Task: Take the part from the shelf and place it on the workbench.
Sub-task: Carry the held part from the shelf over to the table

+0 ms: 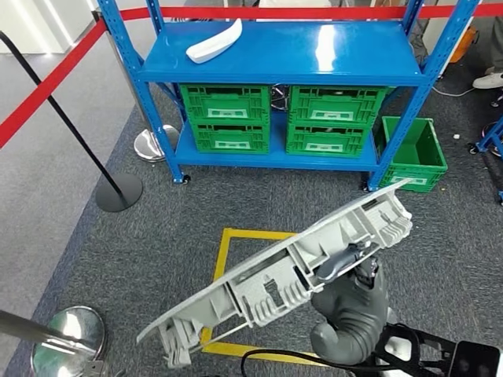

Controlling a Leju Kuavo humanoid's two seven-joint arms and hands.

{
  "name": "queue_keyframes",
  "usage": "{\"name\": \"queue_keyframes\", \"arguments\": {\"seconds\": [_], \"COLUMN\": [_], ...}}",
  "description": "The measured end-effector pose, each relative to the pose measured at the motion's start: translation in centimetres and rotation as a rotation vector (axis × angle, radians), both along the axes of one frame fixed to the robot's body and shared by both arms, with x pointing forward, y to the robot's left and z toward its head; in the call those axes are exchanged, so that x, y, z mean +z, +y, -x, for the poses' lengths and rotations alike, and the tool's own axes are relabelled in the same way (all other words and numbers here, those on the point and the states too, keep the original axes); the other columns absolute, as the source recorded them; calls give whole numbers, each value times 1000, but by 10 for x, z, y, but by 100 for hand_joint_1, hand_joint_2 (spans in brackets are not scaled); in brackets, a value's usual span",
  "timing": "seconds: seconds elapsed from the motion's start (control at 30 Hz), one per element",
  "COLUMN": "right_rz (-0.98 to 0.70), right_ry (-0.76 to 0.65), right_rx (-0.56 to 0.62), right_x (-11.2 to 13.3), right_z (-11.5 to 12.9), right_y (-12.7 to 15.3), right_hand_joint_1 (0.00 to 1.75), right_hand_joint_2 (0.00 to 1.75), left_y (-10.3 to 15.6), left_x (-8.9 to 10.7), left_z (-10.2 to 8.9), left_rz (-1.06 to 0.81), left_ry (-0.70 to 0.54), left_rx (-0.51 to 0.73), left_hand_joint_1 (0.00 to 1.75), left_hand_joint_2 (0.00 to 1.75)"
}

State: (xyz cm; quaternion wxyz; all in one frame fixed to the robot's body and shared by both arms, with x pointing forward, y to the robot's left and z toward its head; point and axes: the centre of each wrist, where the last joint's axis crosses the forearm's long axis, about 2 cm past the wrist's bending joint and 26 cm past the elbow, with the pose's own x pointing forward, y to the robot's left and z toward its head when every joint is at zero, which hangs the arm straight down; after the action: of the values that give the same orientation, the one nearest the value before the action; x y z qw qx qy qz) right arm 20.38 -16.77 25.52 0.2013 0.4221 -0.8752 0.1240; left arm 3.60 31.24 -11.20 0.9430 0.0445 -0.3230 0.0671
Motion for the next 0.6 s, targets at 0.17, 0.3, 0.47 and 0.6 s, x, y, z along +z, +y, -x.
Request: {"name": "queue_keyframes", "arguments": {"seconds": [0.17, 0.3, 0.47, 0.6], "right_rz": [-13, -33, -46, -50], "right_ry": [-25, -37, -40, -45], "right_rx": [-28, -20, -13, -13], "right_x": [6, 11, 12, 12], "right_z": [-6, -8, -8, -8], "right_y": [1, 2, 2, 2], "right_hand_joint_1": [175, 175, 175, 175], "right_hand_joint_2": [175, 175, 175, 175], "left_y": [4, 6, 7, 8], "left_x": [1, 1, 1, 1], "left_z": [-5, -7, -6, -6], "left_rz": [-8, -10, -12, -14], "left_ry": [-8, -13, -11, -8], "left_rx": [-10, -12, -12, -11], "left_hand_joint_1": [0, 0, 0, 0], "left_hand_joint_2": [175, 175, 175, 175]}}
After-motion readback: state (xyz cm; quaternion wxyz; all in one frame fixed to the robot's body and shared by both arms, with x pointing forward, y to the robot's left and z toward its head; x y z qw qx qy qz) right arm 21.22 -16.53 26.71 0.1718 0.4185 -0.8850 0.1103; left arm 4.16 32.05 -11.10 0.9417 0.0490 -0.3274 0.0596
